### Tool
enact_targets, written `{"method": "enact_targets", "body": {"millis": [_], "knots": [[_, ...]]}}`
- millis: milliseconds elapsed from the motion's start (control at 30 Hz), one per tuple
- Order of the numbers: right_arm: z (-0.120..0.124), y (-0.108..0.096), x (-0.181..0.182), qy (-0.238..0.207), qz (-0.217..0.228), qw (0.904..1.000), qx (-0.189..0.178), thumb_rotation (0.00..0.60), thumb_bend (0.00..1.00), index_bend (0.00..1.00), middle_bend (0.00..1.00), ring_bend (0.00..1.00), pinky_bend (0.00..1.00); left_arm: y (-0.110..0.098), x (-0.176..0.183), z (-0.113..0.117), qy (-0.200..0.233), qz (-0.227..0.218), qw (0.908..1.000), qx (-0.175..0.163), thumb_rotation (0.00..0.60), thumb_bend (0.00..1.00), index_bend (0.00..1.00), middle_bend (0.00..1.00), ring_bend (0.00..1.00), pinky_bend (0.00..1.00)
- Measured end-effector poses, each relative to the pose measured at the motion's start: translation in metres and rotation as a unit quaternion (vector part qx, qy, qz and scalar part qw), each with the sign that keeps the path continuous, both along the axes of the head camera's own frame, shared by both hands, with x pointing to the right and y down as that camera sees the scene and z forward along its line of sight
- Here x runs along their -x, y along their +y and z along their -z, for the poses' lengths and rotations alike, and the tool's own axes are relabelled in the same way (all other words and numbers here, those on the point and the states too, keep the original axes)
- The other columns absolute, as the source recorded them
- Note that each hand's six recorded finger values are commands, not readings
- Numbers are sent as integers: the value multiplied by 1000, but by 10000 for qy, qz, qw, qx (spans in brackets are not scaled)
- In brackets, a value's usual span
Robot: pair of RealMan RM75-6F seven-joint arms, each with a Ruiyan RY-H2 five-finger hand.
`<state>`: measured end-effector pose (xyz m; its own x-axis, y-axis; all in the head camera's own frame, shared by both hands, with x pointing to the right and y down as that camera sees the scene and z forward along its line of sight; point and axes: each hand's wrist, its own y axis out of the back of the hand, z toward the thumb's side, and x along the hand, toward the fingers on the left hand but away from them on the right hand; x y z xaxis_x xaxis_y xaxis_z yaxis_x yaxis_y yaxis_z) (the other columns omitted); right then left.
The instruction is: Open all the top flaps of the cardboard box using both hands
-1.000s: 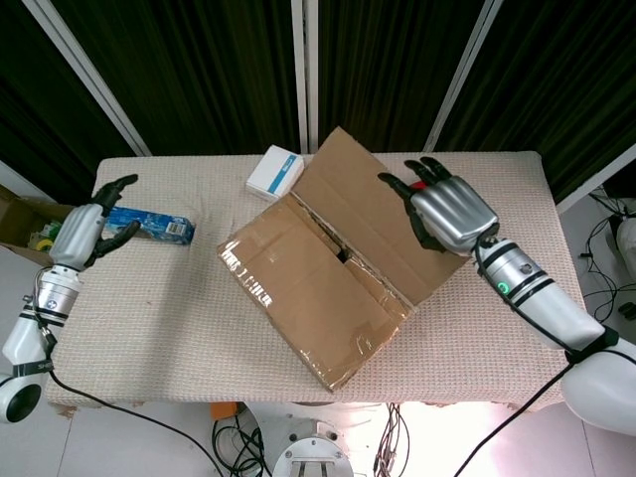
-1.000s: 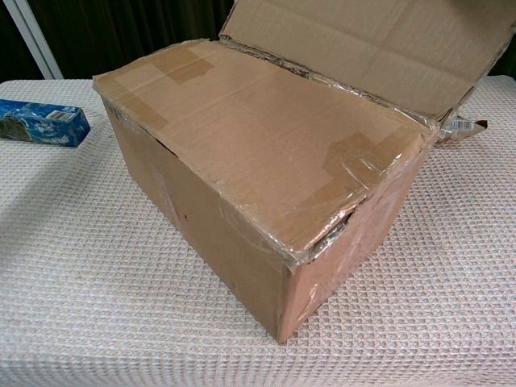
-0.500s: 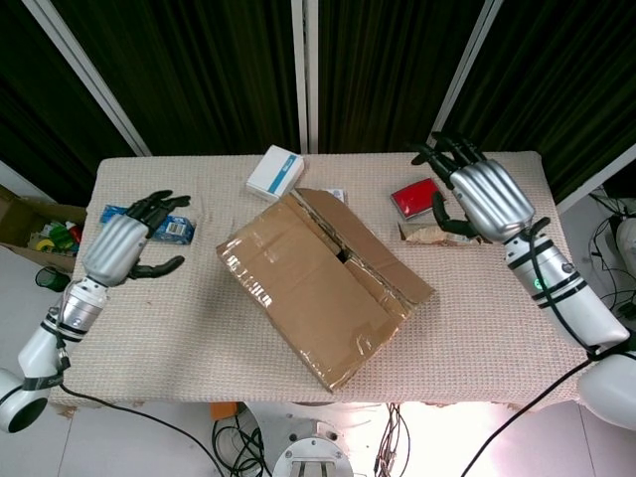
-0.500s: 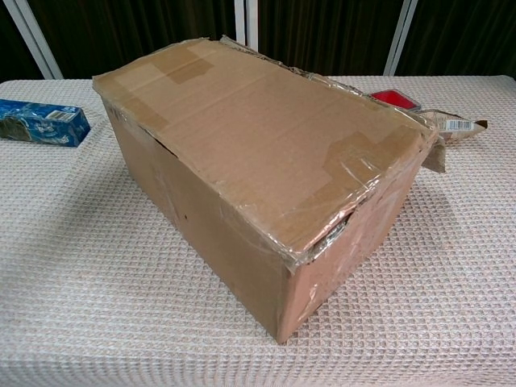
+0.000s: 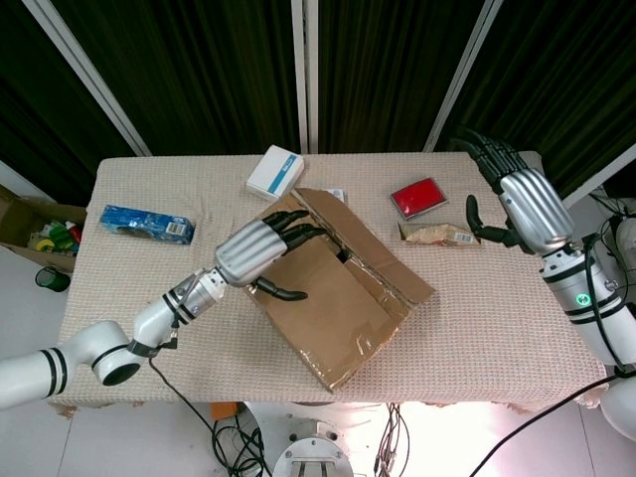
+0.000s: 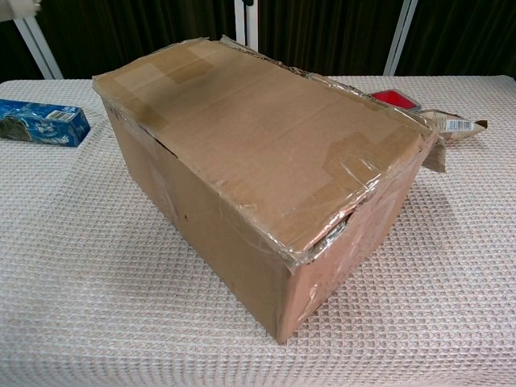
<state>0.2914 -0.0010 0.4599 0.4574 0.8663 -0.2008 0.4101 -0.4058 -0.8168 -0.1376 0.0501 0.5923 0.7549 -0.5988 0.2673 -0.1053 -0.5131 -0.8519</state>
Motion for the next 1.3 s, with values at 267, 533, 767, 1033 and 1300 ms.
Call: {"method": "enact_targets", "body": {"millis": [267,533,767,1033,1300], "knots": [[-3,6,-13,-95,11,10000,23,600,696,0,33,0,0,-23,-43,-26,-288,-192,9994,99,0,42,105,223,59,193],[-8,12,-14,-112,168,9998,46,600,682,0,43,0,0,-29,-51,-39,-658,-318,9972,135,0,42,105,280,59,193],[-12,14,-12,-162,248,9995,49,600,684,0,48,0,0,-30,-40,-43,-880,-318,9955,126,0,42,105,324,59,194],[-14,14,-12,-187,231,9995,75,600,684,0,50,0,0,-27,-37,-41,-1043,-440,9935,108,0,36,105,444,59,194],[-12,14,-13,-196,197,9996,81,600,684,0,50,0,0,-28,-35,-28,-1022,-446,9937,86,0,31,105,510,60,194]]}}
